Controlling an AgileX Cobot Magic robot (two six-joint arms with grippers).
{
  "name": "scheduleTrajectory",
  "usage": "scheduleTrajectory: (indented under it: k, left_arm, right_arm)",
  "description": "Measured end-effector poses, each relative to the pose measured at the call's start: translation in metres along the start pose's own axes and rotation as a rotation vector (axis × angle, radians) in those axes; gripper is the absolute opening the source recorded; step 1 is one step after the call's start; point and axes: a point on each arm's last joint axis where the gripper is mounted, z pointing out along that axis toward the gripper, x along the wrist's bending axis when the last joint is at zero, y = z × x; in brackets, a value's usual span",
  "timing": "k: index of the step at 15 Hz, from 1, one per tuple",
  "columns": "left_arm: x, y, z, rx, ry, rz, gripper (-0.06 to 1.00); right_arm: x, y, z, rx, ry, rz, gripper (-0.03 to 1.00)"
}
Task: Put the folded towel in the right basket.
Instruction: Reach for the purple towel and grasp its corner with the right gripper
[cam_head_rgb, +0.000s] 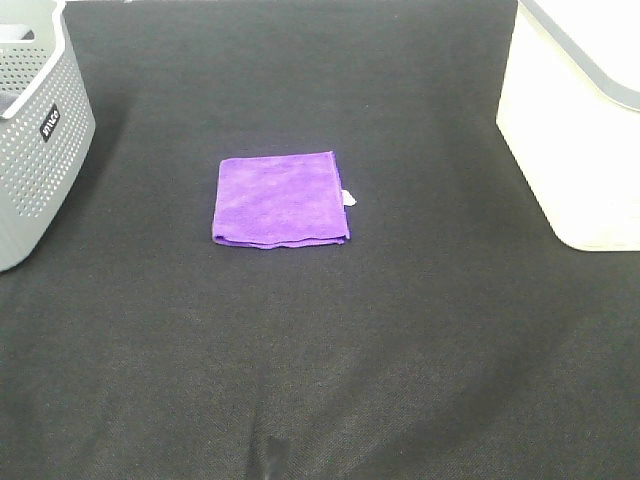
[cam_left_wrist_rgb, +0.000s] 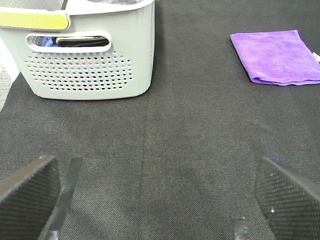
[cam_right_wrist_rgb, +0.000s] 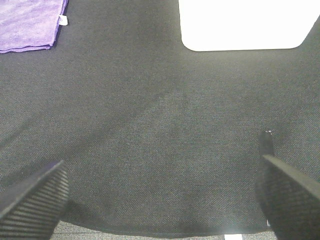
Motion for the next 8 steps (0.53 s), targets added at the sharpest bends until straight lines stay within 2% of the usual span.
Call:
scheduleTrajectory:
  k: [8]
  left_arm:
    - [0.0, 0.0, 0.0, 0.0, 0.0, 0.0, 0.99]
  right_arm:
    - [0.0002, 0.0, 0.0, 0.0, 0.002, 0.001, 0.96]
